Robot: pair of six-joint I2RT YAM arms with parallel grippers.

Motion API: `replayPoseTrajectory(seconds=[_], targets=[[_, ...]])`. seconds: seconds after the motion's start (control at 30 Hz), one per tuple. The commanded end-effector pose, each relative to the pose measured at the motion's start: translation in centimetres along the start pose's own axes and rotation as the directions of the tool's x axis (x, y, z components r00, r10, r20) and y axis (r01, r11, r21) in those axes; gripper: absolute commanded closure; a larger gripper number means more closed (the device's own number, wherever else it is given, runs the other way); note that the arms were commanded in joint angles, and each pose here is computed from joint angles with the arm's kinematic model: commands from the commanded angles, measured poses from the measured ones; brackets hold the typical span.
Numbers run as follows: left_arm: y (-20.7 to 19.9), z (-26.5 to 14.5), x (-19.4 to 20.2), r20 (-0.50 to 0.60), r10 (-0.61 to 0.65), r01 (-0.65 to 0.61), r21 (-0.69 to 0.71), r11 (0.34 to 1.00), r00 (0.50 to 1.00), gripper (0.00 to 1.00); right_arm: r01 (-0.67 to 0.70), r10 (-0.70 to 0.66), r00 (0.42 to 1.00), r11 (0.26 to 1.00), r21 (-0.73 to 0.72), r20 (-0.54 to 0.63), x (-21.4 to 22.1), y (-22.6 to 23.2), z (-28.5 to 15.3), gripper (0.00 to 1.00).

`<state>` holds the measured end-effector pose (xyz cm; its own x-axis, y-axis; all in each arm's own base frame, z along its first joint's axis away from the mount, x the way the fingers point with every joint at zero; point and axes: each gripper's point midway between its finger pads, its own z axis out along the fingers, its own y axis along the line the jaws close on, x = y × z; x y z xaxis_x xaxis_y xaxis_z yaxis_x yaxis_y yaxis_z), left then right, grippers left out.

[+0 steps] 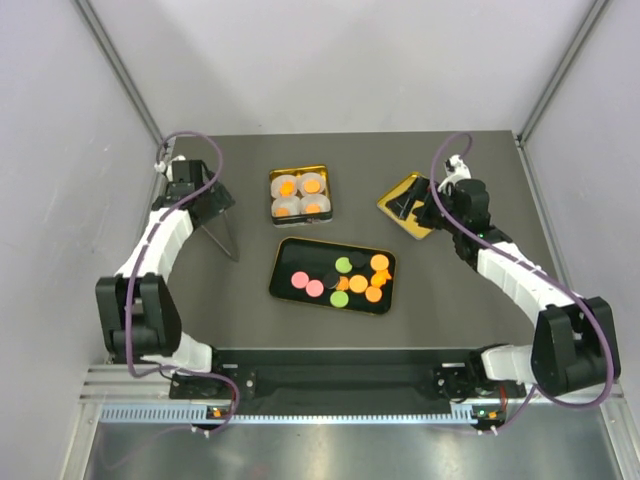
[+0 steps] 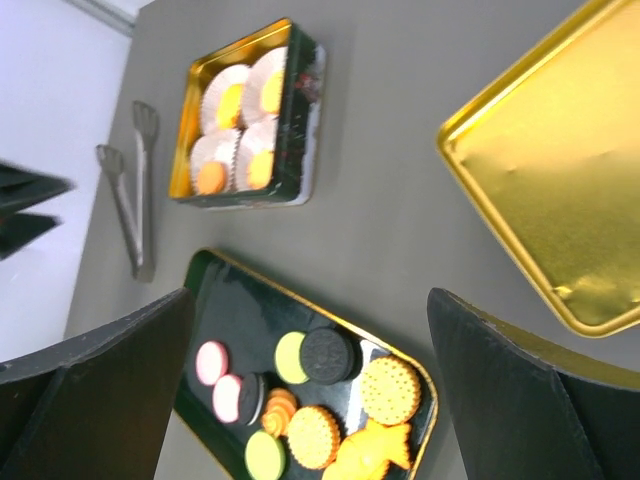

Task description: Pack the cookies

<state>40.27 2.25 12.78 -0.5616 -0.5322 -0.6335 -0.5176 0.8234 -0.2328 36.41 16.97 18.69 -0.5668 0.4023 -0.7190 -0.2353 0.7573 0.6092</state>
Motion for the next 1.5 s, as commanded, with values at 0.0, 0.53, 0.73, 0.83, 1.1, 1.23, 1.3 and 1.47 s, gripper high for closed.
replayPoseTrajectory(seconds=[0.0,0.53,0.73,0.83,1.1,1.23,1.3,1.47], targets=[[-2.2,-4.2,-1.4,0.045,0.004,-0.010,0.138,0.990,0.999,0.05,0.039,-0.042,0.998,0.997,0.071,0.041,-1.9,-0.5,0.7,0.00],[-16.9,-14.6,12.5,0.009,0.345,-0.271,0.638,0.721,0.938,0.09,-0.028,0.060,0.998,0.733,0.680,-0.023,-1.9,-17.7,0.3,0.06],[-18.8,-15.5,15.7,-0.011,0.386,-0.268,0.700,0.662,0.922,0.09,-0.044,0.122,0.991,0.687,0.725,-0.056,-0.4,-20.5,2.4,0.25],[-19.1,-16.0,16.3,-0.008,0.392,-0.270,0.712,0.649,0.920,0.10,-0.040,0.143,0.987,0.668,0.743,-0.075,0.1,-21.4,3.4,0.35],[-20.5,-16.8,16.8,-0.009,0.390,-0.255,0.741,0.621,0.921,0.09,-0.007,0.151,0.981,0.640,0.768,-0.118,1.6,-23.1,4.1,0.83],[-23.1,-17.2,16.2,-0.002,0.368,-0.230,0.778,0.585,0.930,0.07,0.010,0.135,0.983,0.648,0.762,-0.127,1.2,-22.8,3.8,1.00],[-24.2,-17.0,16.0,-0.006,0.365,-0.224,0.780,0.584,0.931,0.07,0.009,0.124,0.985,0.662,0.749,-0.121,0.3,-22.1,3.6,1.00],[-27.6,-15.1,15.9,0.009,0.382,-0.241,0.790,0.563,0.924,0.06,-0.011,0.079,0.995,0.723,0.691,-0.067,-3.1,-18.7,2.7,1.00]])
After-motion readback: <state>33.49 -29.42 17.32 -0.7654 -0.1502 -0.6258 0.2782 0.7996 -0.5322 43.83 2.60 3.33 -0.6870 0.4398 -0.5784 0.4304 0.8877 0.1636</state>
